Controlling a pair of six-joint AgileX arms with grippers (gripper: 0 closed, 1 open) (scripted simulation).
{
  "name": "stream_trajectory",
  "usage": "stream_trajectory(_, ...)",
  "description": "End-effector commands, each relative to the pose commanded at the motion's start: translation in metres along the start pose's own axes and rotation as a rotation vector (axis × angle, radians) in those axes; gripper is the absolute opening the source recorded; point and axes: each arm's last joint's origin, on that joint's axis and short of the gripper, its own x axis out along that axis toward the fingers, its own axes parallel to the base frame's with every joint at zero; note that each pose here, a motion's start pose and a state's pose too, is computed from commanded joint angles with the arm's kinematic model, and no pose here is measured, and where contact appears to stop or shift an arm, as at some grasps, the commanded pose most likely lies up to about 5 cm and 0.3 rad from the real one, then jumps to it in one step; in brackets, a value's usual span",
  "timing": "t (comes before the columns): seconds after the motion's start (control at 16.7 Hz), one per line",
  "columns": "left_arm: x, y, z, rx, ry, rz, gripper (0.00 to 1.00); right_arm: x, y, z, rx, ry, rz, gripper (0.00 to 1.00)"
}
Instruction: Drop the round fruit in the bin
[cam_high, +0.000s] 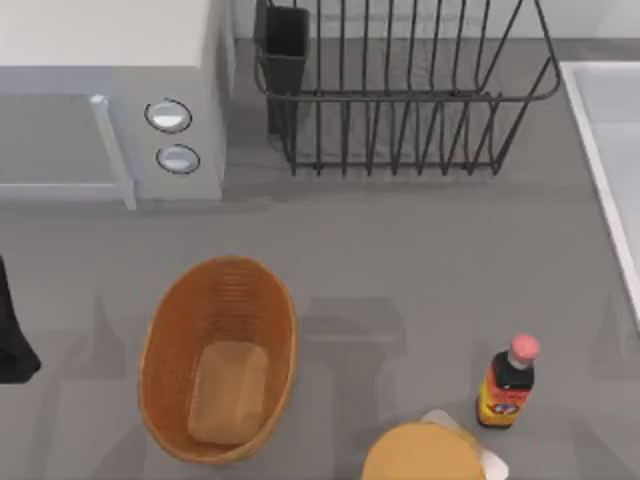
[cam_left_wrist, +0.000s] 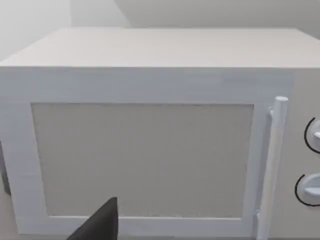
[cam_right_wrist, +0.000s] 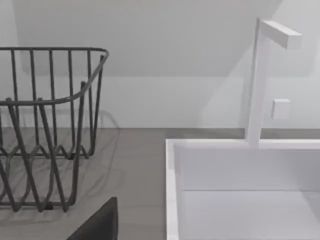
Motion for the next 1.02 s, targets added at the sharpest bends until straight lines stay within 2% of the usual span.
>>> stream_trajectory(0.24, 0.000, 0.001, 0.006, 0.020, 0.025, 0.005, 1.00, 0.000, 0.000, 0.000, 0.000, 0.000, 0.000, 1.00)
stream_trajectory(0.48, 0.007, 0.006, 0.034, 0.119, 0.174, 0.018, 1.00, 0.000, 0.000, 0.000, 0.000, 0.000, 0.000, 1.00)
stream_trajectory(0.78, 0.048, 0.023, 0.070, 0.261, 0.551, -0.011, 1.00, 0.000, 0.000, 0.000, 0.000, 0.000, 0.000, 1.00)
stream_trajectory(1.02, 0.107, 0.051, 0.075, 0.316, 0.906, -0.110, 1.00, 0.000, 0.000, 0.000, 0.000, 0.000, 0.000, 1.00)
